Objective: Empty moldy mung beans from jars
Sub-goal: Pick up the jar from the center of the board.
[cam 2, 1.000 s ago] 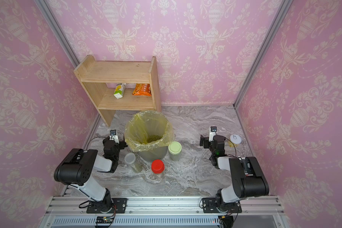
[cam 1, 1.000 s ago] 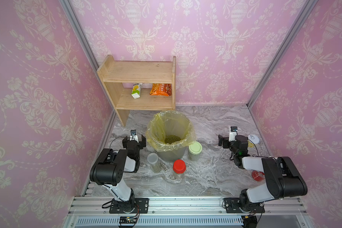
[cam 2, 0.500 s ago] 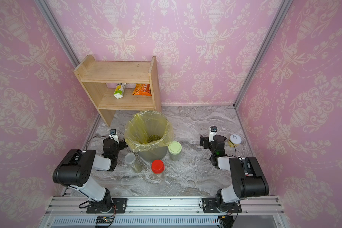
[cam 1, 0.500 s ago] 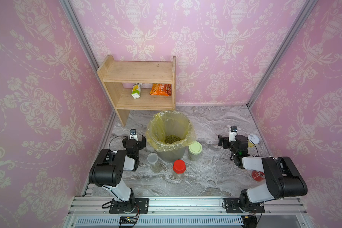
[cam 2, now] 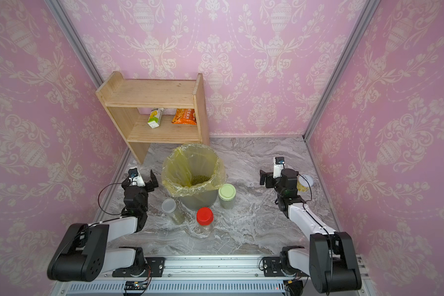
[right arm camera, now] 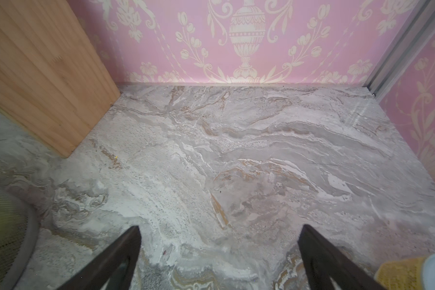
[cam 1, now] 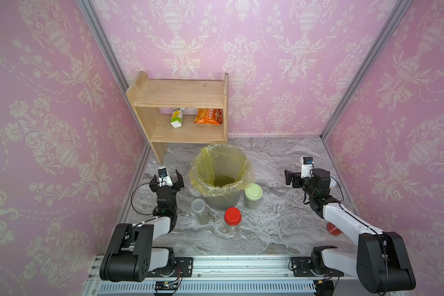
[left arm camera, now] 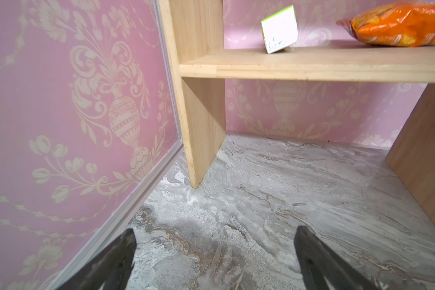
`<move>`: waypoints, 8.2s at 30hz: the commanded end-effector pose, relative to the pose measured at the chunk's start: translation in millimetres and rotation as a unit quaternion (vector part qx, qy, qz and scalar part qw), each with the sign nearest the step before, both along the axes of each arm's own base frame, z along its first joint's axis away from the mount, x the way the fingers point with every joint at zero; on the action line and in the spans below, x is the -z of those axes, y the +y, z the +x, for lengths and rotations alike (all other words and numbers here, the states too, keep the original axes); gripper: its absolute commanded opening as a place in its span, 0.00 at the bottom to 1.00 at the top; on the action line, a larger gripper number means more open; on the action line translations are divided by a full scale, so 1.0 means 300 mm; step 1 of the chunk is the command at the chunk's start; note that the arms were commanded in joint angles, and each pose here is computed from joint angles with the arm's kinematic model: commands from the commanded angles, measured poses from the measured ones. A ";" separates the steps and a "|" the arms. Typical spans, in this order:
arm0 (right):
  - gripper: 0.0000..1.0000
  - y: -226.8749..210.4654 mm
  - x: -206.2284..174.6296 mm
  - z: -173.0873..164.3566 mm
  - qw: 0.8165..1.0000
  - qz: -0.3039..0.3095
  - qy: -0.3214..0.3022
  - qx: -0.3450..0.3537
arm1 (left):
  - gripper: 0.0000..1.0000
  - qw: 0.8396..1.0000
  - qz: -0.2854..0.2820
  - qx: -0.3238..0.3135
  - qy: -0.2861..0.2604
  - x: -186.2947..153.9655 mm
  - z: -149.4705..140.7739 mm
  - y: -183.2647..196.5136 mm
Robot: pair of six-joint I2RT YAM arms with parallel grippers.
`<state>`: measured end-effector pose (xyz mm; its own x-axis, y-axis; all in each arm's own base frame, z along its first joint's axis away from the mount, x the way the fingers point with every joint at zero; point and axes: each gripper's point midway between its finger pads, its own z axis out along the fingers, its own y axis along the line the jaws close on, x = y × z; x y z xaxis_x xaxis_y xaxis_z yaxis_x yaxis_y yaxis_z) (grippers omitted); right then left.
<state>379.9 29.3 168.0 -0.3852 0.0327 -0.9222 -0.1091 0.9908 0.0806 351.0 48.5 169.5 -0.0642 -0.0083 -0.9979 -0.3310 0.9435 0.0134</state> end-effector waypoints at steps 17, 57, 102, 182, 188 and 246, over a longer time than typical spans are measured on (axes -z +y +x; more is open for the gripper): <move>0.99 0.456 -0.157 -0.354 0.954 0.016 0.148 -0.261 | 0.99 0.999 0.016 0.025 0.033 -0.166 -0.081 -0.114; 1.00 0.681 0.139 -0.321 0.920 -0.065 0.242 -0.300 | 0.99 0.995 -0.033 0.006 0.089 -0.122 -0.113 -0.109; 0.52 0.552 -0.054 -0.269 0.962 0.011 0.204 -0.181 | 0.99 0.985 -0.077 0.144 0.052 -0.283 -0.150 -0.257; 0.50 0.961 -1.024 -0.061 0.885 0.288 0.041 -0.364 | 0.96 0.779 -0.110 0.597 -0.158 -0.793 -0.105 -0.817; 0.50 0.983 -1.021 -0.067 0.881 0.288 0.048 -0.372 | 0.95 0.775 -0.110 0.605 -0.145 -0.788 -0.066 -0.844; 0.50 1.108 -0.926 -0.101 0.833 0.322 0.133 -0.430 | 0.80 0.759 -0.090 0.613 -0.199 -0.787 -0.002 -0.907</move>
